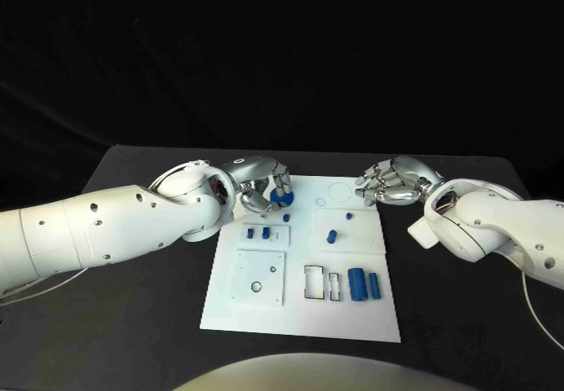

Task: Assemble the parts on the task board

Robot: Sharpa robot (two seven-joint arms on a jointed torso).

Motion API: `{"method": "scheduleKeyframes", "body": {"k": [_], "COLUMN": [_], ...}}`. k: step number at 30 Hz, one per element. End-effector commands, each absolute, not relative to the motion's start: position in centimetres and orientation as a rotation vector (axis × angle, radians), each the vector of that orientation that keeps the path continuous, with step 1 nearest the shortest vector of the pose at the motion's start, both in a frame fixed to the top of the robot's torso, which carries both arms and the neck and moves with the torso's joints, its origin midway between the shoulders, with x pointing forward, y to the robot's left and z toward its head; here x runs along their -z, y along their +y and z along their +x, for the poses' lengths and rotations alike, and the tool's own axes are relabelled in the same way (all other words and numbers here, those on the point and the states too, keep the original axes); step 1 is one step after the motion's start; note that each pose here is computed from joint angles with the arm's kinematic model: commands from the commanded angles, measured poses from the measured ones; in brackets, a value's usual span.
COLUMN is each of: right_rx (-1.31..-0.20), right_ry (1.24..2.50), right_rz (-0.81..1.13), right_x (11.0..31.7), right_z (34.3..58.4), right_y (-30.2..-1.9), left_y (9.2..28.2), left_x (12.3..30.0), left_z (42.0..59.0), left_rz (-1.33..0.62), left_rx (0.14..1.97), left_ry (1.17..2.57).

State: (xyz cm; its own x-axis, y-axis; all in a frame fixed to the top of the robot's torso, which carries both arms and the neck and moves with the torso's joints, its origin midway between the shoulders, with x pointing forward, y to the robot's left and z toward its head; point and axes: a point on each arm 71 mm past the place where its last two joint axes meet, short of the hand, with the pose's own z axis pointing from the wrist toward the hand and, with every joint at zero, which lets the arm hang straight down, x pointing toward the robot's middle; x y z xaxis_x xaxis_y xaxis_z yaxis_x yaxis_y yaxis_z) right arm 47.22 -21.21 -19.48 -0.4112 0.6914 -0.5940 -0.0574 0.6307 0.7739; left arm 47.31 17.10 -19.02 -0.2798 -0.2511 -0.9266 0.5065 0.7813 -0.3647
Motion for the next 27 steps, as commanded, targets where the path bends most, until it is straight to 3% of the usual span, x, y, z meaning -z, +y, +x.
{"method": "scheduleKeyframes", "body": {"k": [1, 14, 27], "right_rx": [-0.923, -0.925, -0.928], "right_ry": [1.818, 1.819, 1.820], "right_rz": [0.494, 0.493, 0.490], "right_x": [19.4, 19.4, 19.4], "right_z": [47.1, 47.1, 47.1], "right_y": [-21.0, -21.0, -20.8], "left_y": [15.9, 14.2, 13.7], "left_x": [18.9, 20.8, 21.6], "left_z": [46.7, 47.0, 47.7], "left_rz": [0.446, 0.643, 0.680], "left_rx": [0.740, 0.653, 0.617], "left_ry": [1.598, 1.676, 1.727]}}
